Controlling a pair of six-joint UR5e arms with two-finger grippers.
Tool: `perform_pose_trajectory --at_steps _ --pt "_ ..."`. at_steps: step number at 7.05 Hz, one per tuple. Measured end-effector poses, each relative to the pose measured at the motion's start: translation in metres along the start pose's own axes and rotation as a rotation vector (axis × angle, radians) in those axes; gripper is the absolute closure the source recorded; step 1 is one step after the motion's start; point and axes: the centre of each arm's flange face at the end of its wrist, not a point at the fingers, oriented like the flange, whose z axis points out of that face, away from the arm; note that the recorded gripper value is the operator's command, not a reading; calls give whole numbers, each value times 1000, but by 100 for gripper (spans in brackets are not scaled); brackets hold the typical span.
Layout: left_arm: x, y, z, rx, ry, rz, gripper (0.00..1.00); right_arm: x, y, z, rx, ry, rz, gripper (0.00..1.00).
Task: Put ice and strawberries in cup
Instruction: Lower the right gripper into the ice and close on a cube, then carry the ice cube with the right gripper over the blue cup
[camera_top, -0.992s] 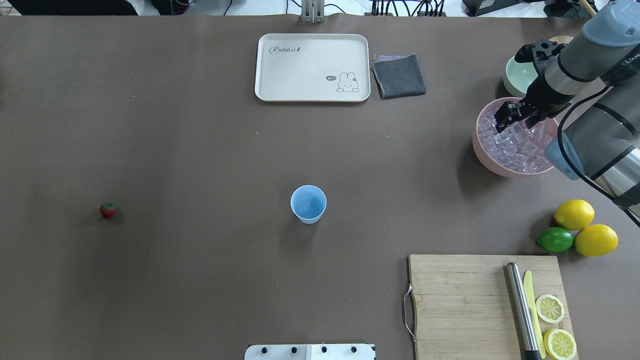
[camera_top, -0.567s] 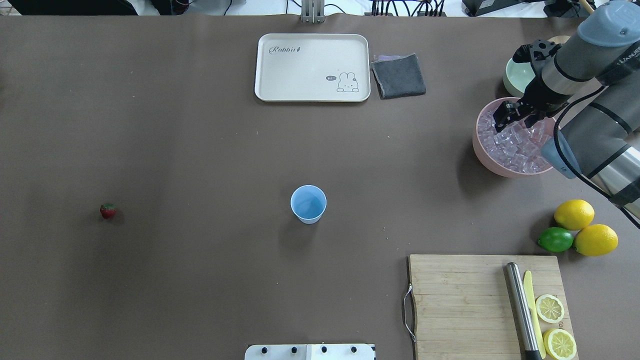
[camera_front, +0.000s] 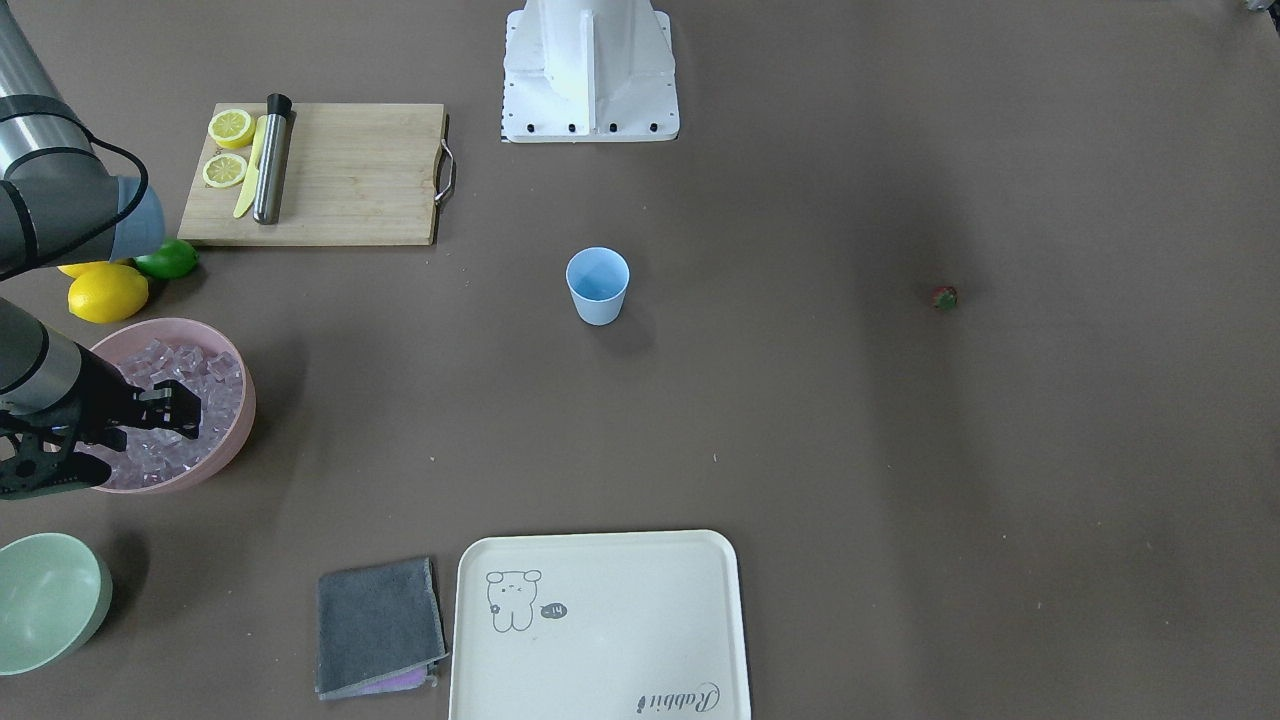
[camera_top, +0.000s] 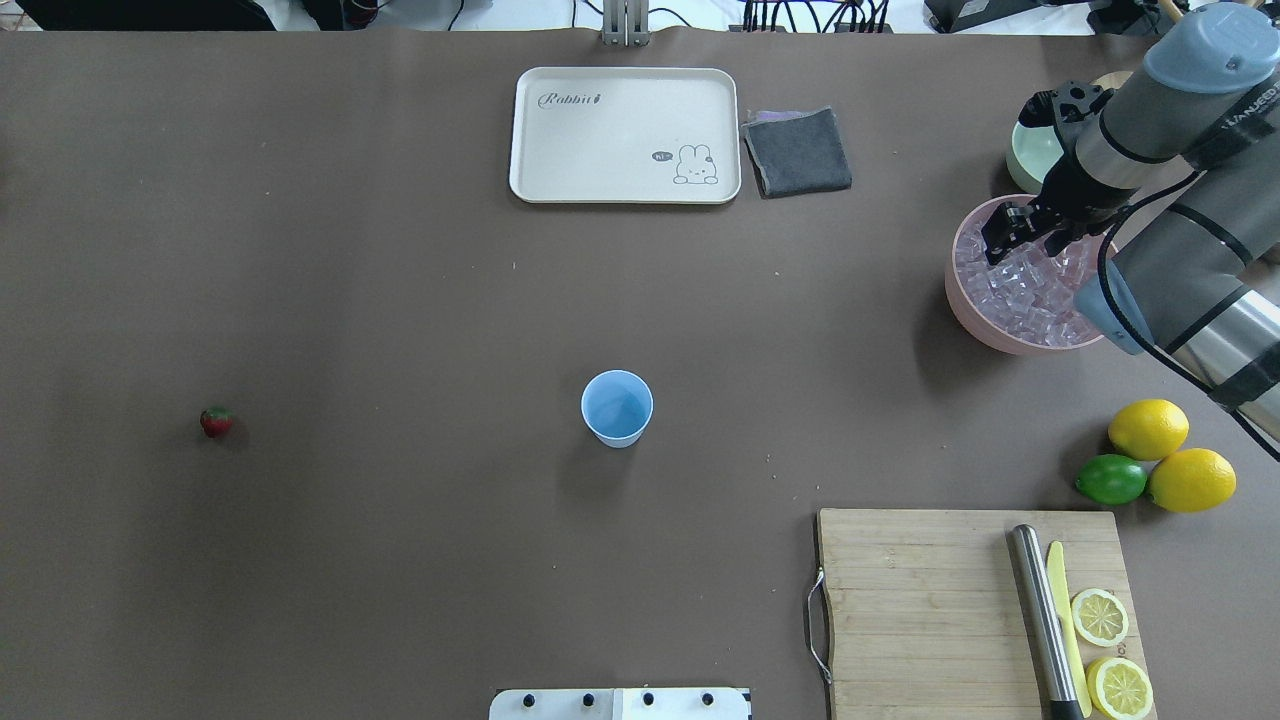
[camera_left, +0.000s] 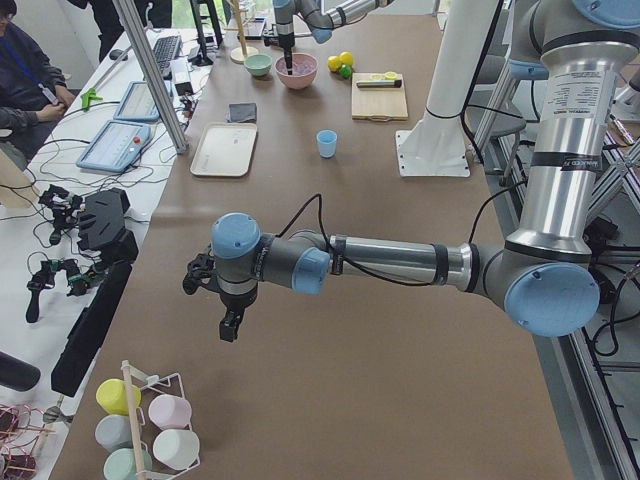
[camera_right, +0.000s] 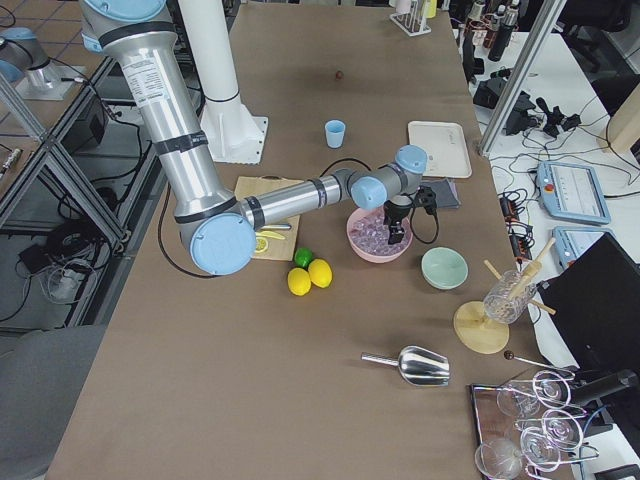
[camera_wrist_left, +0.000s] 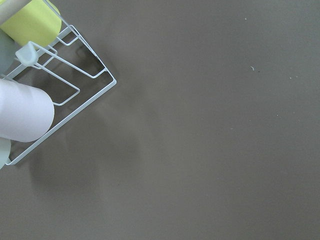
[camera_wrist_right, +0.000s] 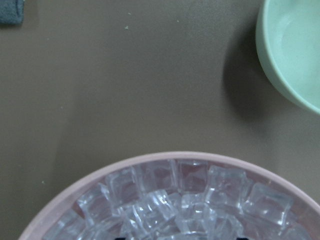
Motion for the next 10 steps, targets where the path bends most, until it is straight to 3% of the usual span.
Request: perform_pose_trajectory --at_steps 2,3,4,5,8,10 --pt "0 0 0 0 0 0 2 2 4 1 -5 -4 8 44" --pt "0 0 0 0 0 0 2 2 6 2 -8 -6 11 59" --pt "0 -1 0 1 0 1 2 0 6 3 -10 -7 11 87" --pt "0 -1 0 1 0 1 2 -1 7 4 -12 -8 8 100" --pt "1 -1 -1 2 0 0 2 -5 5 -4 -9 -29 -5 100" --pt "1 -2 -1 2 0 1 2 4 0 -41 28 -69 -4 100"
